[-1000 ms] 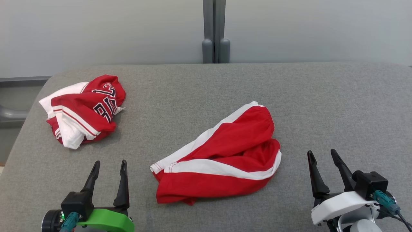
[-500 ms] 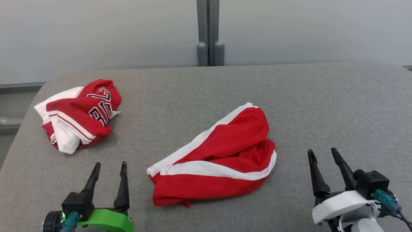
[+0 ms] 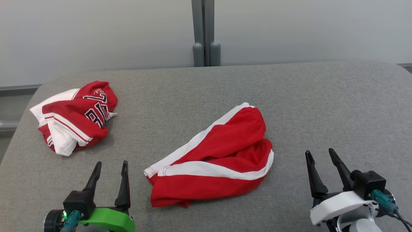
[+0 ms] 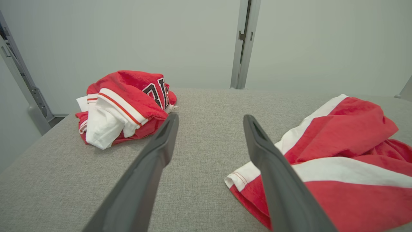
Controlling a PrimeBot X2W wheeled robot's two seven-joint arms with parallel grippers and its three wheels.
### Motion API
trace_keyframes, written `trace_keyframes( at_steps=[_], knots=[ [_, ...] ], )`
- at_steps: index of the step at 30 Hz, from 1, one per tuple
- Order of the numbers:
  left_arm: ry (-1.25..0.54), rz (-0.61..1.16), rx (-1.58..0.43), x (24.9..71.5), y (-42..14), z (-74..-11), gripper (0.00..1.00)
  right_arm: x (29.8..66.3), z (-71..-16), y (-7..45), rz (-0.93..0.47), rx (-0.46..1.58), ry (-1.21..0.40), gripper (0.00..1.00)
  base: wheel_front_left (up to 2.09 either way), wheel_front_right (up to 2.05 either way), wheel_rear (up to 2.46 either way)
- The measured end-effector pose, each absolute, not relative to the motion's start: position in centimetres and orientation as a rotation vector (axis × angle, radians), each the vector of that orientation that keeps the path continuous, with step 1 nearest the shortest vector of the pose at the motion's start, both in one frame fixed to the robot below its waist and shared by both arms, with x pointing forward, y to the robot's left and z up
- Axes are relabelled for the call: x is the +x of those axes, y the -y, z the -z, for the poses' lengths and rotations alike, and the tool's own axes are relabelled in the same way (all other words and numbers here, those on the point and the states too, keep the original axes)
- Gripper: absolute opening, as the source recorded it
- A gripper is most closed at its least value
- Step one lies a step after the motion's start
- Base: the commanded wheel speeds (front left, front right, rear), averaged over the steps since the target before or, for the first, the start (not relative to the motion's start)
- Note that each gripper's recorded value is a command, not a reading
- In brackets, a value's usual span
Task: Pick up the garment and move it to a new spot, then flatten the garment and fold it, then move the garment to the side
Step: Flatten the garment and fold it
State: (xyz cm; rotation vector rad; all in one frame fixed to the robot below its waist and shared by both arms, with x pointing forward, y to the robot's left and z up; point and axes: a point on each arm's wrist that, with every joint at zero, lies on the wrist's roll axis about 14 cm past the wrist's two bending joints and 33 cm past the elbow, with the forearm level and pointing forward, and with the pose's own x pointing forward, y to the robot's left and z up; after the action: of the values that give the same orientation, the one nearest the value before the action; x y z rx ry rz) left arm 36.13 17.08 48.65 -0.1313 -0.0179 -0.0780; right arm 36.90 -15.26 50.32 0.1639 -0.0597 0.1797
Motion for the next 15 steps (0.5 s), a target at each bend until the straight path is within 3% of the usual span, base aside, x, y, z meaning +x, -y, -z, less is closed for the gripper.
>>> trace_keyframes(
  at_steps=[15],
  knots=[
    [0.017,0.056,-0.128,36.0,-17.8,-48.6,1.00,40.9,-48.9,11.1,-0.357,0.052,-0.017,1.00,0.00,0.00,0.00]
  ],
)
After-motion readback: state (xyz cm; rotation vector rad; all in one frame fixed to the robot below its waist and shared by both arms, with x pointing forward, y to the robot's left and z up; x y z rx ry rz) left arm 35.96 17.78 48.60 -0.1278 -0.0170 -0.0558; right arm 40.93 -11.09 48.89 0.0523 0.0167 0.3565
